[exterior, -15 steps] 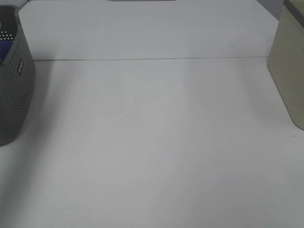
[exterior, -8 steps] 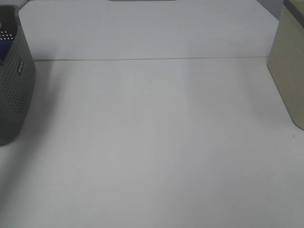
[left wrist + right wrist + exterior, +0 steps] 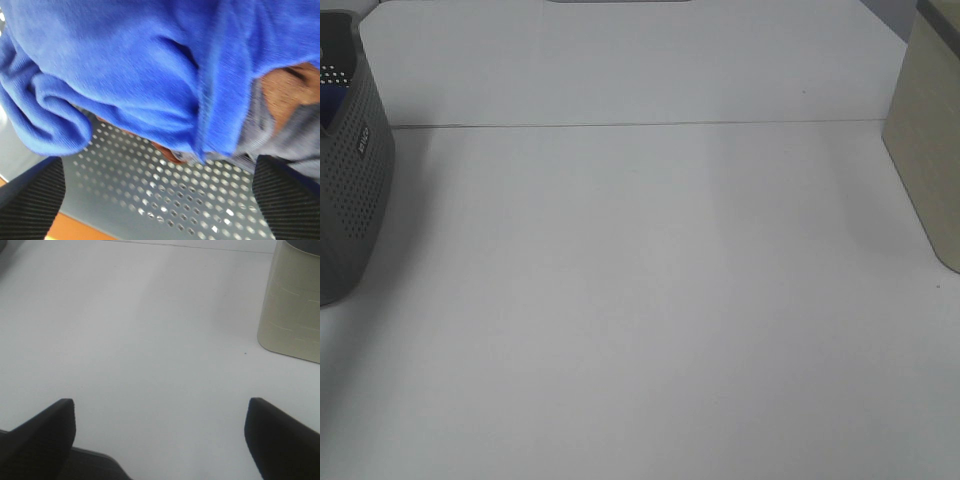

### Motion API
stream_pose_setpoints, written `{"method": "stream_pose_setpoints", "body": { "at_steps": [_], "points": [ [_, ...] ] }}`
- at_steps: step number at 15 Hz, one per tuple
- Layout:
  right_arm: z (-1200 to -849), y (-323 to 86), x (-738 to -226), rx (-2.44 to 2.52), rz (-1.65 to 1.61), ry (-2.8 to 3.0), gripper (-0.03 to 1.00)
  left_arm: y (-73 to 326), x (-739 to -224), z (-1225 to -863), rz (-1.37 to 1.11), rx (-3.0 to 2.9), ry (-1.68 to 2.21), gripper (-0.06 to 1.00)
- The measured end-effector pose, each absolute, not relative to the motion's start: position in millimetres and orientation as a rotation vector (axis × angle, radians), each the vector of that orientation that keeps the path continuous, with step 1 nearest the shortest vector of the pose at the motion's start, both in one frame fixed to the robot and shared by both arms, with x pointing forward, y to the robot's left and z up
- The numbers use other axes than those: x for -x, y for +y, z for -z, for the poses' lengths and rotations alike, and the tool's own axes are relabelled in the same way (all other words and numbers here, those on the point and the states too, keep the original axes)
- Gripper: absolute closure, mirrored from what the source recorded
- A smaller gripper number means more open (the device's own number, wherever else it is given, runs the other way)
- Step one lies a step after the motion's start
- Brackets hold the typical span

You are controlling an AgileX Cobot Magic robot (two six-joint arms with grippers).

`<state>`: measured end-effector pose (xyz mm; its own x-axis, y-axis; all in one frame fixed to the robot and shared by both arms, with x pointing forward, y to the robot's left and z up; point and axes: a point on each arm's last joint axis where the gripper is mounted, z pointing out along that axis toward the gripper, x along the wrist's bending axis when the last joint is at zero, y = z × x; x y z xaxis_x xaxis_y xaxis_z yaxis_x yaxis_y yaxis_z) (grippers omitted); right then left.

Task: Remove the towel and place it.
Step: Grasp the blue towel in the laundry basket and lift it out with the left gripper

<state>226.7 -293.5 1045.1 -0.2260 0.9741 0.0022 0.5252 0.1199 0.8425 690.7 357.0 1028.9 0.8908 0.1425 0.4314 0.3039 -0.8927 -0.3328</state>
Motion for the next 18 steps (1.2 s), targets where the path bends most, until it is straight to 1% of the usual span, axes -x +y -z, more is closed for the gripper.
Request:
{"method": "stream_pose_setpoints", "body": {
  "at_steps": [5,8,12,14,15,16,18],
  "points": [
    [-1045.1,-293.5,-226.7,-1.451,-1.001,1.824,0.09,360.6,-700.7,-994.8,0.481,2.682,-0.266,0.00],
    [-1045.1,-293.5,-226.7,-1.451,-1.001,1.824,0.09,372.7,-701.4,-980.5,0.432,2.699,-0.299,0.01],
    [-1045.1,-293.5,-226.7,-1.451,-1.001,1.824,0.09,372.6,-703.4,-961.5,0.369,2.750,-0.276,0.05],
    [-1045.1,-293.5,-226.7,-1.451,-1.001,1.824,0.09,372.0,-703.9,-958.2,0.359,2.753,-0.273,0.07],
    [-1045.1,-293.5,-226.7,-1.451,-1.001,1.824,0.09,372.0,-703.9,-958.2,0.359,2.753,-0.273,0.13],
    [-1045.1,-293.5,-226.7,-1.451,-1.001,1.824,0.09,372.5,-703.8,-958.2,0.359,2.753,-0.275,0.26],
    [-1045.1,-293.5,-226.7,-1.451,-1.001,1.824,0.09,372.9,-703.8,-958.2,0.361,2.752,-0.291,0.62]
  ]
}}
